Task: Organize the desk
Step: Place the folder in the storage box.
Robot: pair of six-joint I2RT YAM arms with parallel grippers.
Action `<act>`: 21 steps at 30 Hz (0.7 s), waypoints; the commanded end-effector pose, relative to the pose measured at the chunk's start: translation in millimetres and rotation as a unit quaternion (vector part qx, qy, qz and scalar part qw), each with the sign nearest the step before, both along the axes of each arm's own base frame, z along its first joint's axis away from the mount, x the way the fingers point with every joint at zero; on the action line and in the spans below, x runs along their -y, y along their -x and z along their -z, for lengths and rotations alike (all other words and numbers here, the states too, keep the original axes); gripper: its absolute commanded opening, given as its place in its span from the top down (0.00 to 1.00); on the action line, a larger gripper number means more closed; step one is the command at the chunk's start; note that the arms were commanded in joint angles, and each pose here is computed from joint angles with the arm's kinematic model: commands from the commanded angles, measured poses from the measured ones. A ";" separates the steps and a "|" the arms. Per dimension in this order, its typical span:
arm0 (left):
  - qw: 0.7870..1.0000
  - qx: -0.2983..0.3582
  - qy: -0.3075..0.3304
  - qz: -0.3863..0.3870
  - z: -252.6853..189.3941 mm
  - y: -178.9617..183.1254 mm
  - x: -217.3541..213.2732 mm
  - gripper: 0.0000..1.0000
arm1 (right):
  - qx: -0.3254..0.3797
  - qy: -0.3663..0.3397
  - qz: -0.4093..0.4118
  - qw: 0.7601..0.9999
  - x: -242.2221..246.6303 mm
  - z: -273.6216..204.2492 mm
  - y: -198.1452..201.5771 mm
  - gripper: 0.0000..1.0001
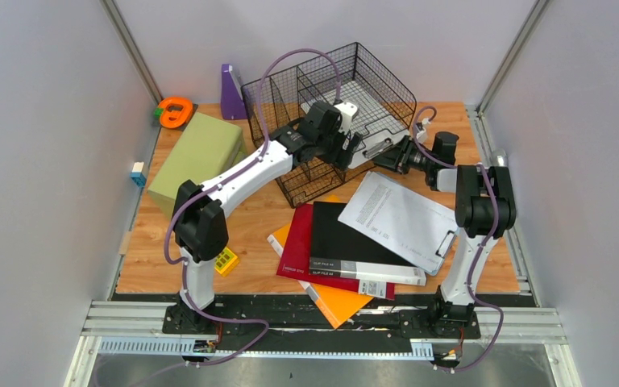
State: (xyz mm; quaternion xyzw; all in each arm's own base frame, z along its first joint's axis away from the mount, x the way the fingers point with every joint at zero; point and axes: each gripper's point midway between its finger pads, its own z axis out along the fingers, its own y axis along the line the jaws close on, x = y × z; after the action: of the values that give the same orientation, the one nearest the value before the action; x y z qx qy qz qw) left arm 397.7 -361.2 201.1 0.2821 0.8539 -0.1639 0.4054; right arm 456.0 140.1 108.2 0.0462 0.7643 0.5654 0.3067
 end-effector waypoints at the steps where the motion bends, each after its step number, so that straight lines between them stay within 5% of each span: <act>1: 0.999 0.047 -0.002 0.008 -34.3 0.6 -10.5 0.08 | 0.030 0.032 0.001 0.999 1.8 -12.0 -1.1 0.66; 14: 0.991 0.067 -0.050 0.105 -24.5 41.8 -34.9 0.00 | 0.083 0.165 0.019 0.983 72.7 -37.9 73.1 0.40; 21: 0.979 0.073 -0.042 0.185 -10.9 77.8 -21.5 0.00 | 0.153 0.317 0.053 0.934 105.3 -63.8 116.5 0.29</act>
State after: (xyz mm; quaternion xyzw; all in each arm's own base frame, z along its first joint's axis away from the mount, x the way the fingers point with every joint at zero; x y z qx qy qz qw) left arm 338.0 -322.0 198.2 0.4131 0.8069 -0.1468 0.3958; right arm 368.1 44.4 169.2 -0.0355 0.8235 0.3697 0.4289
